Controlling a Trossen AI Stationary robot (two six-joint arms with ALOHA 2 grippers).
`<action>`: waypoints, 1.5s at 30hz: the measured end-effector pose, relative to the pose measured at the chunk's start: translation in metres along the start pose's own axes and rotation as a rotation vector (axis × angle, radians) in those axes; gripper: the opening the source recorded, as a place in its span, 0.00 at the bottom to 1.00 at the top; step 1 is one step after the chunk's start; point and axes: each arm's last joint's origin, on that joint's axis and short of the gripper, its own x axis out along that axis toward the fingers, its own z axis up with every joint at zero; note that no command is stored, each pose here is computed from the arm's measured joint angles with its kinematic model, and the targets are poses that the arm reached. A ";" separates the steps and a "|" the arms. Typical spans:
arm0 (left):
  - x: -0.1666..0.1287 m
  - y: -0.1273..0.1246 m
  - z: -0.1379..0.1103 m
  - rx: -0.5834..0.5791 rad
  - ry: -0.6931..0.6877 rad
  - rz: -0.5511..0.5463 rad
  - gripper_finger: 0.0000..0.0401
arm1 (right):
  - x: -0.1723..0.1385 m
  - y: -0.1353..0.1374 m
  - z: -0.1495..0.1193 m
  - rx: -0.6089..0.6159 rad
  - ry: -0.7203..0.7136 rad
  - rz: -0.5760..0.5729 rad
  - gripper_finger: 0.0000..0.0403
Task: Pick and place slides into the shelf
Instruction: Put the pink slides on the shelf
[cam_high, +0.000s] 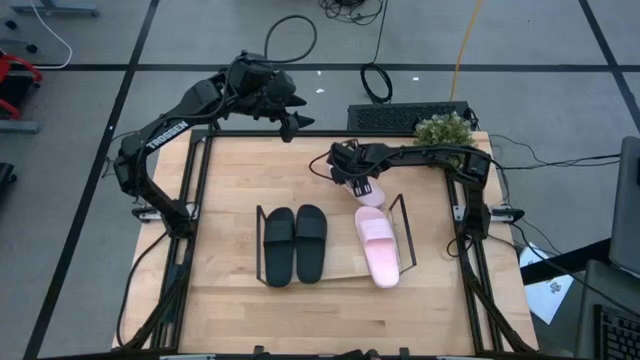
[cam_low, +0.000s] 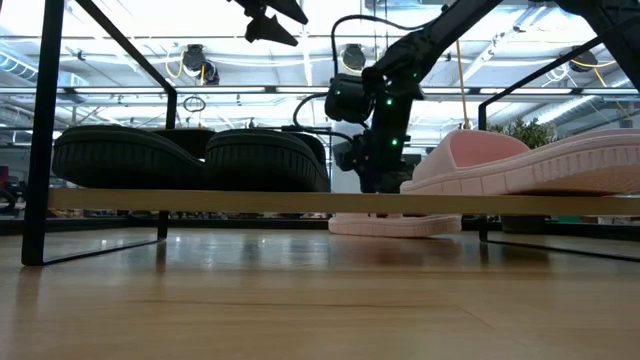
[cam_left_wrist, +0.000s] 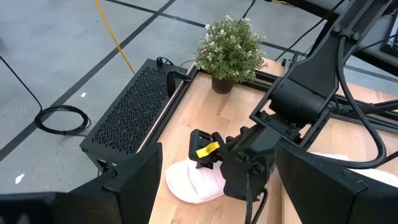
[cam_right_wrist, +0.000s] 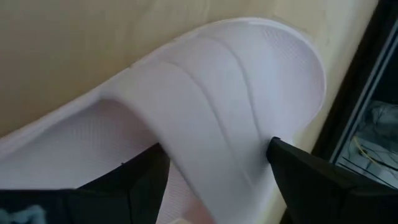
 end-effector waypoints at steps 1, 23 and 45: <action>0.000 0.000 0.000 0.000 0.000 0.000 0.77 | 0.000 0.000 0.000 0.003 0.001 -0.010 0.64; -0.003 0.012 0.000 0.030 -0.001 0.057 0.77 | -0.025 -0.007 -0.006 0.020 -0.001 -0.067 0.02; -0.011 0.041 -0.006 -0.034 0.036 0.133 0.77 | -0.219 -0.055 0.006 0.260 -0.180 -0.374 0.00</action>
